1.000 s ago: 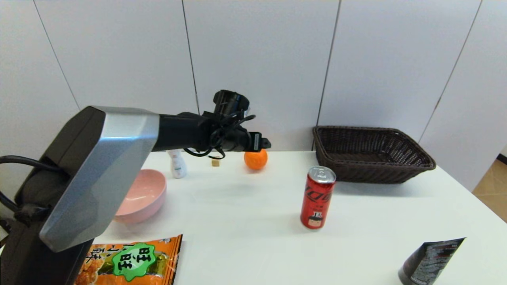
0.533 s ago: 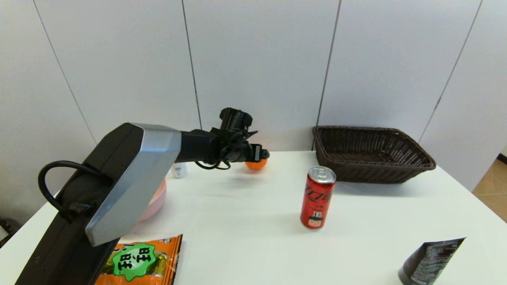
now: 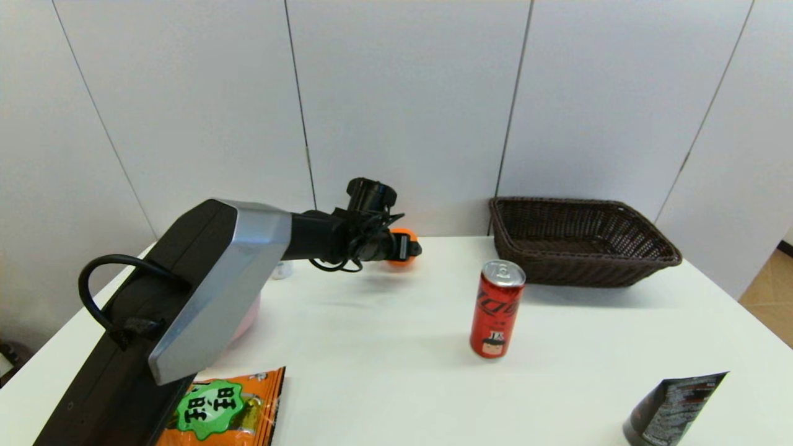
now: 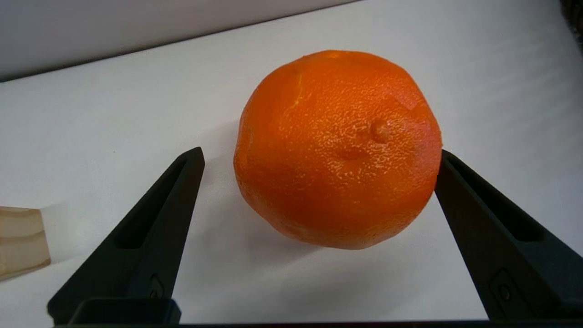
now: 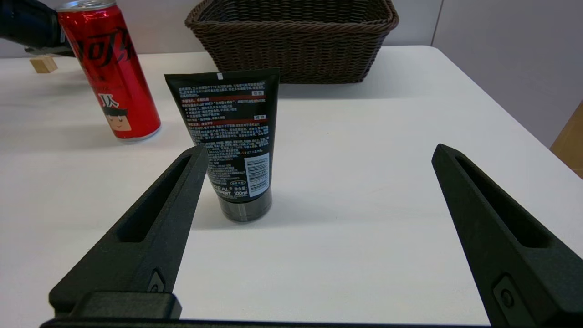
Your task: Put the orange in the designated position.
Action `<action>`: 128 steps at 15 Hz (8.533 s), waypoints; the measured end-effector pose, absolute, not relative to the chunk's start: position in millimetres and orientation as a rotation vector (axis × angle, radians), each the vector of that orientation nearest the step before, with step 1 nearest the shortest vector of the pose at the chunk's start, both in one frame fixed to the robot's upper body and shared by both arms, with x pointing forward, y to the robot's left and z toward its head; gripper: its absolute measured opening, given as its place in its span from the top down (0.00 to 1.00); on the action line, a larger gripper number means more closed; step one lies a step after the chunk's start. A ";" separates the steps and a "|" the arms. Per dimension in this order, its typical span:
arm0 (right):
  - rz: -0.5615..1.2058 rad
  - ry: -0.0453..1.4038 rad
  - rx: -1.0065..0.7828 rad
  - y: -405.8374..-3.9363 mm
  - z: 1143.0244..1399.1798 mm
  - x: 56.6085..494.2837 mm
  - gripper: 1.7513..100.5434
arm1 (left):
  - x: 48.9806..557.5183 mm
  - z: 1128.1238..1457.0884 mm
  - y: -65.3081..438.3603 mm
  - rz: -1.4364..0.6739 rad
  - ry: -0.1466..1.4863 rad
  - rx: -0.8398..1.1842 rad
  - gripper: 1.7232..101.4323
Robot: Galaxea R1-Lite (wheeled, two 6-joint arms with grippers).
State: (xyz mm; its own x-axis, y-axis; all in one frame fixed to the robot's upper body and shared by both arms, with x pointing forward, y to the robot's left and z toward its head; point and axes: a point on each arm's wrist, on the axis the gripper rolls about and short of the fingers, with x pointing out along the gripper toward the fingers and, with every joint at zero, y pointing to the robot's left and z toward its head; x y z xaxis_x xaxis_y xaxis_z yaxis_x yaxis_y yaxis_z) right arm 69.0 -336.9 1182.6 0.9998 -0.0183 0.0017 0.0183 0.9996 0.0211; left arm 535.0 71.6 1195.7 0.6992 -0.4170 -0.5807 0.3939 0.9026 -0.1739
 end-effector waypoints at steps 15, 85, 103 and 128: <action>-0.018 -0.002 0.022 -336.9 1182.6 69.0 0.03 | 532.2 1201.0 60.9 -0.493 0.616 -0.044 0.33; -0.018 -0.002 0.021 -336.9 1182.6 69.0 0.03 | 489.0 1182.9 -17.8 -0.786 0.540 0.016 0.14; -0.018 -0.002 0.021 -336.9 1182.7 69.0 0.03 | 448.8 1307.2 29.0 -0.772 0.407 -0.037 0.05; -0.018 -0.002 0.022 -336.9 1182.7 69.0 0.03 | 150.3 1375.9 329.7 -0.066 -0.015 0.019 0.04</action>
State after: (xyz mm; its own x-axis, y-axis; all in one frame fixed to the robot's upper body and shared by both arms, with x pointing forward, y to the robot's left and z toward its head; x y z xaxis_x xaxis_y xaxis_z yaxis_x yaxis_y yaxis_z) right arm 69.0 -336.9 1182.7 0.9998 -0.0183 0.0021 0.0182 0.9996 0.0215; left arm 150.3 329.7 1375.9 0.9977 -0.0665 0.0143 0.0663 0.9976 0.0192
